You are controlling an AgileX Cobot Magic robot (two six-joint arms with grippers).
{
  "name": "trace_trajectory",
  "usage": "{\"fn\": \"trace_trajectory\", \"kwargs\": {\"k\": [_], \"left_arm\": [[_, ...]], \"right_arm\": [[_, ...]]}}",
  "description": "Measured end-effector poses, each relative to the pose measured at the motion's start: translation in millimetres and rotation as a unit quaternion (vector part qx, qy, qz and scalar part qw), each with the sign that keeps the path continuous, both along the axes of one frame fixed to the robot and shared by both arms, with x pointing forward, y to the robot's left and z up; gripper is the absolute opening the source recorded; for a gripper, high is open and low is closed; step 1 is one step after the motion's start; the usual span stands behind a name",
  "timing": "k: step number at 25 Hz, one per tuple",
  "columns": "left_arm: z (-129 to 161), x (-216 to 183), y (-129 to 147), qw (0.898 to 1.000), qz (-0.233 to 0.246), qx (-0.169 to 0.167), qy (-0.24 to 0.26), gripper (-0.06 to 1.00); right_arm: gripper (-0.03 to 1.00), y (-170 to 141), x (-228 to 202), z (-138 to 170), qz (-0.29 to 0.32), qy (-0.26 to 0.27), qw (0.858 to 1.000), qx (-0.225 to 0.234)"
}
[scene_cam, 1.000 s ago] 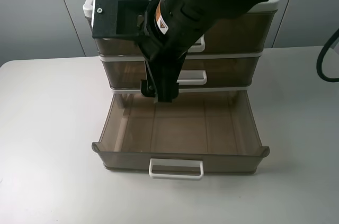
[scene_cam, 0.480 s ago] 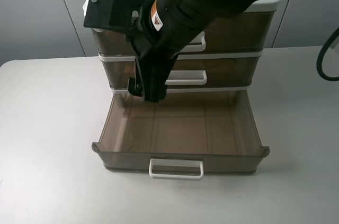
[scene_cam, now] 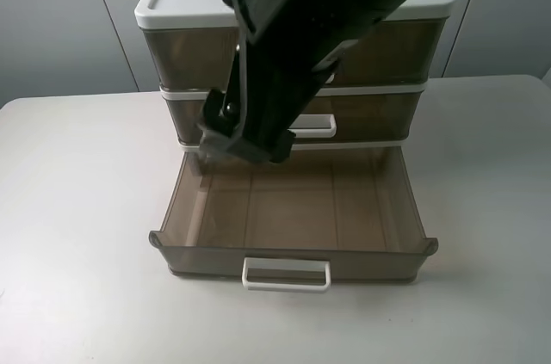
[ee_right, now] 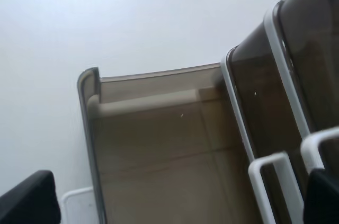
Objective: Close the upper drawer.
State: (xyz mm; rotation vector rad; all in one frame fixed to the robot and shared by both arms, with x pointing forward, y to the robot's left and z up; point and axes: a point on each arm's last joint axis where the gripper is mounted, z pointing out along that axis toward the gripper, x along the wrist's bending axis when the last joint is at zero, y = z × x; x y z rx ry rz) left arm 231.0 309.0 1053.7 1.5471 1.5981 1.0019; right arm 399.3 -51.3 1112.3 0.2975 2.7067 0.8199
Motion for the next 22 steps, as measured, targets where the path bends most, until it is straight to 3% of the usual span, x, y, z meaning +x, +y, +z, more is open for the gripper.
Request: {"fn": "trace_trajectory", "kwargs": {"k": [5,11,22], "left_arm": [[0.0,0.0,0.0,1.000,0.000,0.000,0.000,0.74],[0.0,0.0,0.0,1.000,0.000,0.000,0.000,0.74],[0.0,0.0,0.0,1.000,0.000,-0.001,0.000,0.74]], "right_arm": [[0.70,-52.9,-20.9,33.7,-0.051,0.024,0.998,0.004],[0.70,-121.7,-57.1,42.5,-0.109,0.046,0.993,0.000],[0.70,-203.3,-128.2,-6.3,-0.167,0.077,0.979,0.087]]}}
